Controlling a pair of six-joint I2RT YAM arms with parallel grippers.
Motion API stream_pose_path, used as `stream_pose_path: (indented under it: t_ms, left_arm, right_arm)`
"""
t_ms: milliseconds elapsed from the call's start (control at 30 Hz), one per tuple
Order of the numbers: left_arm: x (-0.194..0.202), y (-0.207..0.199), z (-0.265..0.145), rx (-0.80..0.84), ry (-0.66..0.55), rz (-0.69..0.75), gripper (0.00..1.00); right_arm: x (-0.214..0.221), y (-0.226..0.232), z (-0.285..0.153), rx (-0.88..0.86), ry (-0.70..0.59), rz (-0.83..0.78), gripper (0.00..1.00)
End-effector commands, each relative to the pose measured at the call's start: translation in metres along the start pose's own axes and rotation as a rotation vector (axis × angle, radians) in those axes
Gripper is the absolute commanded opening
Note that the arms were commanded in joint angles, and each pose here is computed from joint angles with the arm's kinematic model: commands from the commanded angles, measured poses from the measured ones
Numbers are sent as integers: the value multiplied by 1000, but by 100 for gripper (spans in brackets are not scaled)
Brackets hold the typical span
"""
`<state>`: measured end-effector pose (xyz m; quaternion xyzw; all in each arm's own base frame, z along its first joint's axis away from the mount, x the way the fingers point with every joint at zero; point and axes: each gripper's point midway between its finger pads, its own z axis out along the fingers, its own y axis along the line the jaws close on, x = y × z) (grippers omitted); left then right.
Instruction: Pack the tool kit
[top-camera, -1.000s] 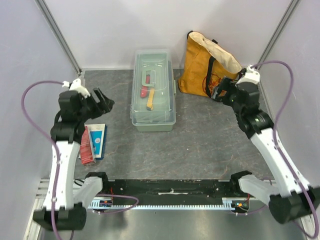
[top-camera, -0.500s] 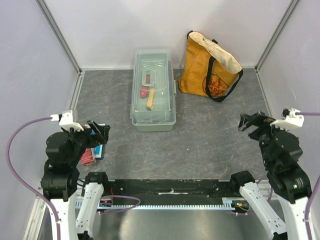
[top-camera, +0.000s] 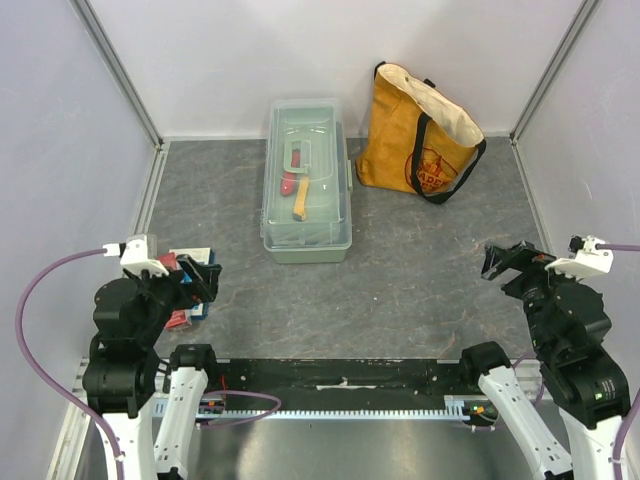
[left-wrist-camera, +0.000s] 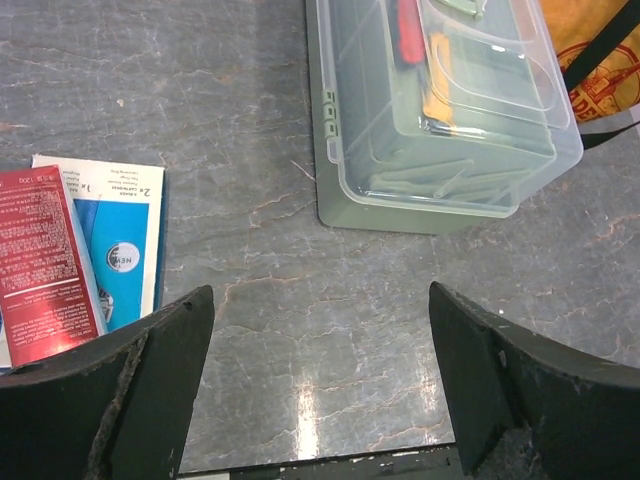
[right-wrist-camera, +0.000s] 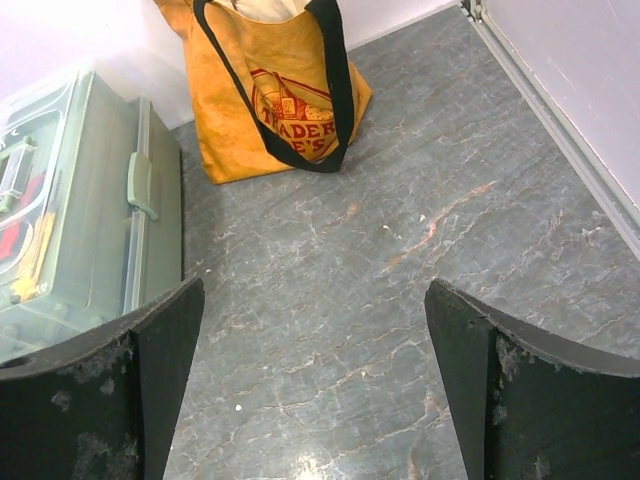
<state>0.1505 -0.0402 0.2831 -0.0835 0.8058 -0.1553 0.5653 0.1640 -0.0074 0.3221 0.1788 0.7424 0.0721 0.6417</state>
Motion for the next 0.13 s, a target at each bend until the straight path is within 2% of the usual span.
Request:
stream_pose_path:
  t_ms: [0, 100]
  left_arm:
    - [-9, -2, -8, 2, -34, 25, 93]
    - [-12, -3, -10, -1, -44, 23, 93]
  right_arm:
    - [-5, 0, -2, 3, -4, -2, 98]
    - [-3, 0, -1, 1, 0, 1, 98]
